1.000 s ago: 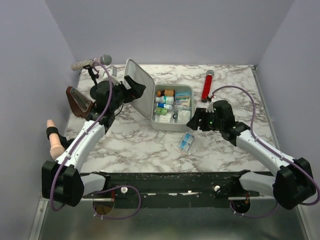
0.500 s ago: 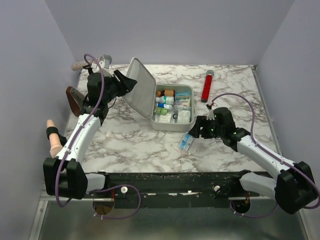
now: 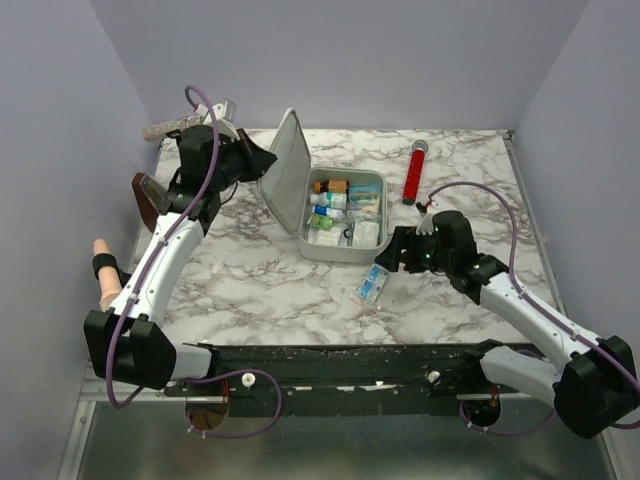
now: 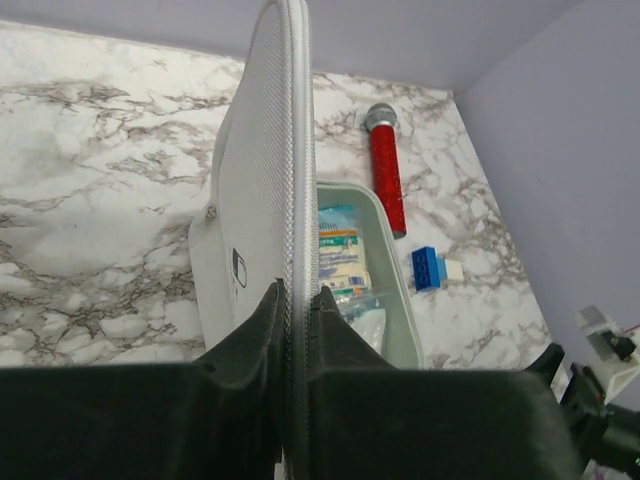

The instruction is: Organize the medicine kit

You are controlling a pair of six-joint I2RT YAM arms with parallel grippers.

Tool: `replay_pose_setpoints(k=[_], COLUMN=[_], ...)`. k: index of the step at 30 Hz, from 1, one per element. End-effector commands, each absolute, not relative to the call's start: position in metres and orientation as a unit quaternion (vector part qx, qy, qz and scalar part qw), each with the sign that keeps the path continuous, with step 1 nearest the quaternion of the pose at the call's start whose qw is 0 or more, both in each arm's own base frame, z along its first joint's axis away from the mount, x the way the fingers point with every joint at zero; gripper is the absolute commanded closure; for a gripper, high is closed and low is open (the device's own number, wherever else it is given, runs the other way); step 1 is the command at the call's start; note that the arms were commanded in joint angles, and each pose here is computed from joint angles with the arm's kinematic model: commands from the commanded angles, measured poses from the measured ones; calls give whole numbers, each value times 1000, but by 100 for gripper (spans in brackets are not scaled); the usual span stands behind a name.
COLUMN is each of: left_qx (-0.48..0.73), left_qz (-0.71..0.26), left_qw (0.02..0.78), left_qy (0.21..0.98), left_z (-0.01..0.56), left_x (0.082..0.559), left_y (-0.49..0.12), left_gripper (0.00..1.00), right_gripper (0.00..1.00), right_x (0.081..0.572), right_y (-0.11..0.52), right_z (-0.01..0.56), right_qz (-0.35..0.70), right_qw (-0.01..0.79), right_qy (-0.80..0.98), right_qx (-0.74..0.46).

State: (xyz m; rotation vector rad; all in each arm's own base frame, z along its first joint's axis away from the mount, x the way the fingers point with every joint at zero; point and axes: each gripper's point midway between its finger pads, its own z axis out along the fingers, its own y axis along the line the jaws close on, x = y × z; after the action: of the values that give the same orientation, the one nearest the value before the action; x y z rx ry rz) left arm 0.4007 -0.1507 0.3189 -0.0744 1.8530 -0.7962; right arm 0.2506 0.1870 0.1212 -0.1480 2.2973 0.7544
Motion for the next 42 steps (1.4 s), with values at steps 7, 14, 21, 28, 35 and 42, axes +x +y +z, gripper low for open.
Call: replay_pose_setpoints(k=[7,14,21,28,35,42], left_qx=[63,33,18,10,12,13], left_qz=[-300,-323,-322,-314,-304,-293], left_qw=[527,523,526,531,539,537], left_qy=[792,788,787,787,786,791], left_z=[317,300,297,297,302,296], left_x=[372,354,335,325,322,322], left_y=[-204,-206,-202,-194,-189,-185], left_gripper=[100,100,100,100,100,100], right_gripper=[19,22,21,25,50,78], right_x=[248,240,250,252,247,241], right_y=[179,159,158,166,180,181], right_z=[116,70,43,27,17,30], right_qz=[270,226,203,214,245,261], right_qw=[339,320,297,276,247,254], right_qy=[900,920,932,936,936,930], right_qx=[-46,21,43,51,51,45])
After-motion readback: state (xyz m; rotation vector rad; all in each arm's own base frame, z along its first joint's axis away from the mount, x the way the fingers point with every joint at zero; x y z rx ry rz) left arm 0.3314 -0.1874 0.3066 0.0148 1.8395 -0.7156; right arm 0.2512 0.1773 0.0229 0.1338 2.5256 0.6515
